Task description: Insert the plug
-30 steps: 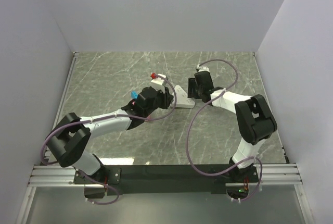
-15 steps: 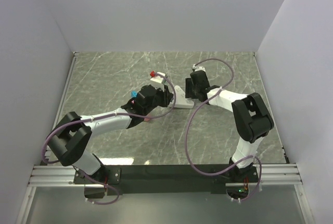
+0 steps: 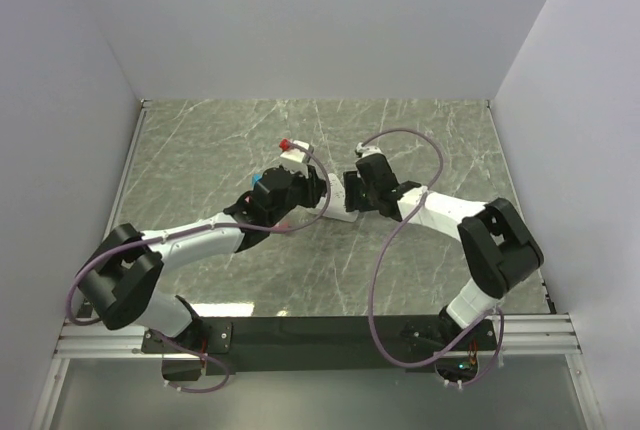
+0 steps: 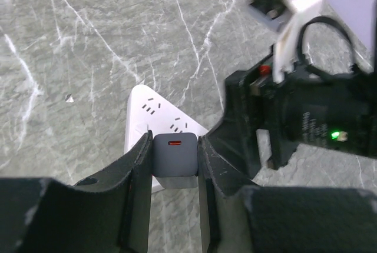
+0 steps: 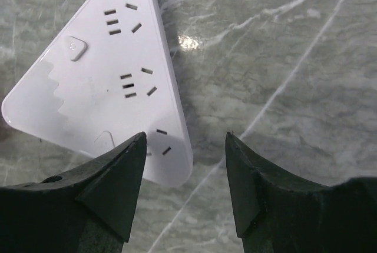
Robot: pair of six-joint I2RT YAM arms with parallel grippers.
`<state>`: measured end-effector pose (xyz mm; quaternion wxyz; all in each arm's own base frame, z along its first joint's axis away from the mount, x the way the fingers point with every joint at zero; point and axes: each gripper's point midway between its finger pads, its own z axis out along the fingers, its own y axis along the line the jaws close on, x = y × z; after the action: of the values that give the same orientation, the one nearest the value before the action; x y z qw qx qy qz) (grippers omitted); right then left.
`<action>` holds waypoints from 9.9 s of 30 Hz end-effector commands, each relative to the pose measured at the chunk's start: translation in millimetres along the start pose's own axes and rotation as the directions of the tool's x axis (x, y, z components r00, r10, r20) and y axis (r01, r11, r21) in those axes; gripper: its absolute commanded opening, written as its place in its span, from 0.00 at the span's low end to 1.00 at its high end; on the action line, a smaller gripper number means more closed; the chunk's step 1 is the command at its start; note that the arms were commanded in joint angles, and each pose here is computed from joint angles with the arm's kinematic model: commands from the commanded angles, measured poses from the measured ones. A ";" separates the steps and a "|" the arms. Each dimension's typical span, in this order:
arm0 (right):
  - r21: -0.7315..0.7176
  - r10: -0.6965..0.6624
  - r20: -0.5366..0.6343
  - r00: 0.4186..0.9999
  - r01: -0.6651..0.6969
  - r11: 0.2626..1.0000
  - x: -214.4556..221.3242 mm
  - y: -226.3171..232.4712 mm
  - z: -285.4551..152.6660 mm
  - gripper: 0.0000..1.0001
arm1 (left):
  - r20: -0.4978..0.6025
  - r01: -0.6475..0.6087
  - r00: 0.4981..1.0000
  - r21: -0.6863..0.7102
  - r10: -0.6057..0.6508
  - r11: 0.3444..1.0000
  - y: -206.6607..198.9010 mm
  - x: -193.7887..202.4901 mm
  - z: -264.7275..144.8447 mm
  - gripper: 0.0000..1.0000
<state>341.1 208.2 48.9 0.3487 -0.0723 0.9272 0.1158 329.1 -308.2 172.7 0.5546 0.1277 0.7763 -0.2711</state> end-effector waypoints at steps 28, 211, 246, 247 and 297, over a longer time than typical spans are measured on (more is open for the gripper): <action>-0.208 0.161 -0.009 0.987 -0.160 0.965 -35.5 24.4 31.4 0.76 | 0.100 0.065 0.993 -0.040 -0.061 0.997 14.3 -20.1 -39.4 0.01; -0.198 0.160 0.283 0.946 -0.106 0.974 -25.4 -0.1 -82.6 0.71 | 0.038 -0.493 0.810 0.587 0.586 0.643 -19.4 97.2 15.9 0.01; -0.201 0.156 0.266 0.951 -0.104 0.974 -22.4 1.4 -78.8 0.71 | 0.001 -0.460 0.824 0.584 0.566 0.669 -7.1 88.2 8.8 0.01; -0.201 0.156 0.264 0.952 -0.104 0.974 -21.9 1.6 -78.8 0.71 | -0.001 -0.455 0.826 0.589 0.564 0.667 -7.9 89.2 9.0 0.01; -0.236 0.177 0.319 0.931 -0.103 0.966 -31.8 4.6 -95.2 0.71 | -0.123 -0.355 0.860 0.554 0.495 0.753 -23.1 179.5 -28.1 0.01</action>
<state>297.0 185.1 115.3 0.4519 -0.0204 0.8600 0.2363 265.4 -346.5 86.8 0.5446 0.4734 0.6161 -0.3158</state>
